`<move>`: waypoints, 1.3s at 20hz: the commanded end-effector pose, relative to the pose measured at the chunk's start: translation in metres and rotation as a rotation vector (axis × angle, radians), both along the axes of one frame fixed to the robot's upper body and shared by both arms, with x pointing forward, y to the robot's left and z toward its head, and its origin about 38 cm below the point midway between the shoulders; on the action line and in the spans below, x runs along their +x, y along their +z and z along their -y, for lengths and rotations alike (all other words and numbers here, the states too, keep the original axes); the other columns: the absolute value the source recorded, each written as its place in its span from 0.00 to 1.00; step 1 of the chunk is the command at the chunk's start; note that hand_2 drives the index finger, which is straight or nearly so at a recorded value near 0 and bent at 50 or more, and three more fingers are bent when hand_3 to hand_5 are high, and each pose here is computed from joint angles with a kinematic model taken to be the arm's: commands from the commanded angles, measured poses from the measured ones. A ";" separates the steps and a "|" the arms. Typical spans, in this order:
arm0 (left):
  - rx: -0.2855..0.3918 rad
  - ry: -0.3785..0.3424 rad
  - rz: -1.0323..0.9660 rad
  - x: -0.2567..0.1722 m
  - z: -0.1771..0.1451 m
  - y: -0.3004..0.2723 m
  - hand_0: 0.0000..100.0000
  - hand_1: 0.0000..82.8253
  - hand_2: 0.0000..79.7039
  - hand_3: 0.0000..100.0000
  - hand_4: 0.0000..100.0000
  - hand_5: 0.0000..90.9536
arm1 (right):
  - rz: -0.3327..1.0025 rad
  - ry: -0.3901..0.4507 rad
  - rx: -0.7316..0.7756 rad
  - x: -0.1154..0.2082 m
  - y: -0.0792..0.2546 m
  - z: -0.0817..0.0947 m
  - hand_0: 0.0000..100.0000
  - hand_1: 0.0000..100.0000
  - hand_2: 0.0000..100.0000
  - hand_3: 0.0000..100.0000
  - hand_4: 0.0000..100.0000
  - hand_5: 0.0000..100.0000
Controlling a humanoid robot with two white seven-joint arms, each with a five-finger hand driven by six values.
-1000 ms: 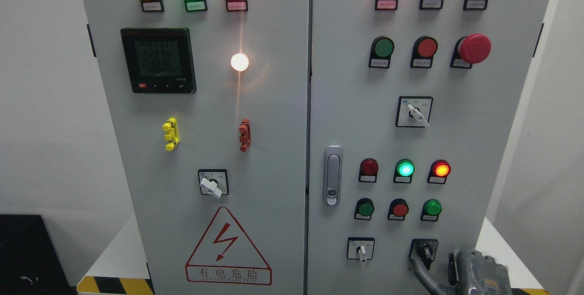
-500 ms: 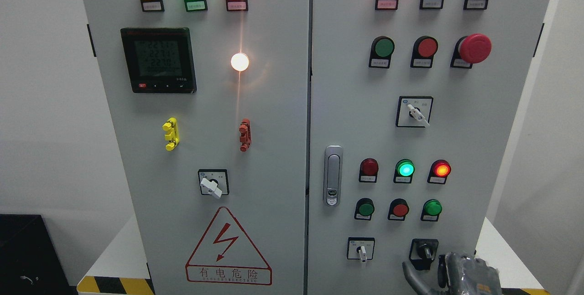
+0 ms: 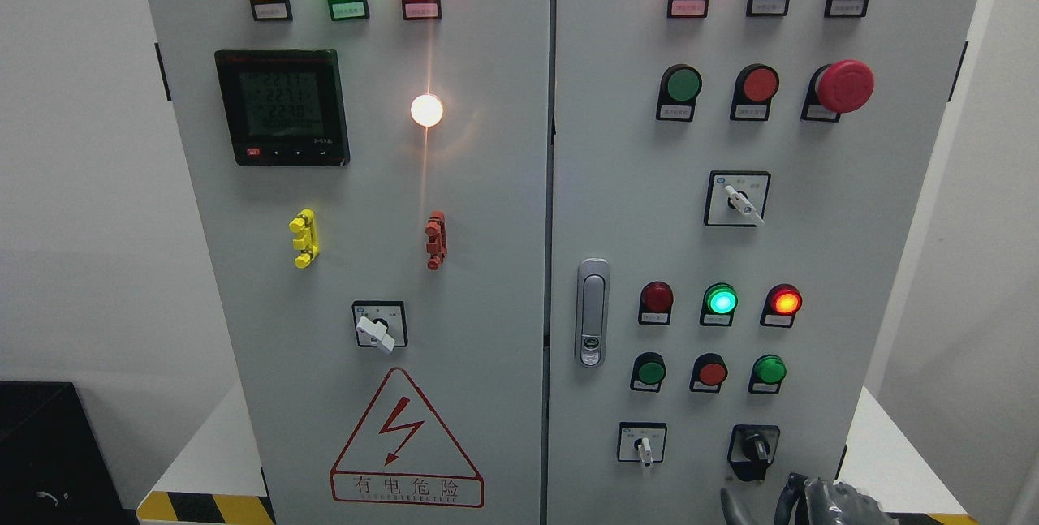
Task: Flip black knob to close circuit
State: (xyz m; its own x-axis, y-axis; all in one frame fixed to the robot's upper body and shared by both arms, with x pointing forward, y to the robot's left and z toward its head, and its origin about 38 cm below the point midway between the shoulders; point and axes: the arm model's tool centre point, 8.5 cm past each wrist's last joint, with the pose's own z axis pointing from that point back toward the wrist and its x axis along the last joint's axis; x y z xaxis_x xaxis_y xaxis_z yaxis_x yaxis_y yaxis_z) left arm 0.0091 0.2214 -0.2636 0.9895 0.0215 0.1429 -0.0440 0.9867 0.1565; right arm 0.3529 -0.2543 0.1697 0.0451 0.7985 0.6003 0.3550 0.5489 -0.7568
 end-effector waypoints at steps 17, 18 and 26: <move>-0.001 -0.001 0.001 0.000 0.000 0.000 0.12 0.67 0.00 0.00 0.00 0.00 | 0.049 0.339 0.967 -0.081 -0.036 -0.032 0.00 0.00 0.01 0.11 0.02 0.00; 0.000 0.000 0.001 0.000 0.000 0.000 0.12 0.67 0.00 0.00 0.00 0.00 | 0.044 0.343 0.968 -0.080 -0.037 -0.033 0.00 0.00 0.00 0.08 0.00 0.00; 0.000 0.000 0.001 0.000 0.000 0.000 0.12 0.67 0.00 0.00 0.00 0.00 | 0.055 0.326 1.018 -0.081 -0.041 -0.023 0.00 0.00 0.00 0.05 0.00 0.00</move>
State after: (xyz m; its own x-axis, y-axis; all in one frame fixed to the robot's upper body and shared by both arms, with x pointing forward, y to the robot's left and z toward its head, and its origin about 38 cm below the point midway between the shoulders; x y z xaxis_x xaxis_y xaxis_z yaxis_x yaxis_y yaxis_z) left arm 0.0092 0.2214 -0.2636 0.9895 0.0211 0.1429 -0.0436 0.9867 0.1563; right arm 0.2757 -0.2248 0.1283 -0.1233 -0.0698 0.9899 0.0895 0.9927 0.0812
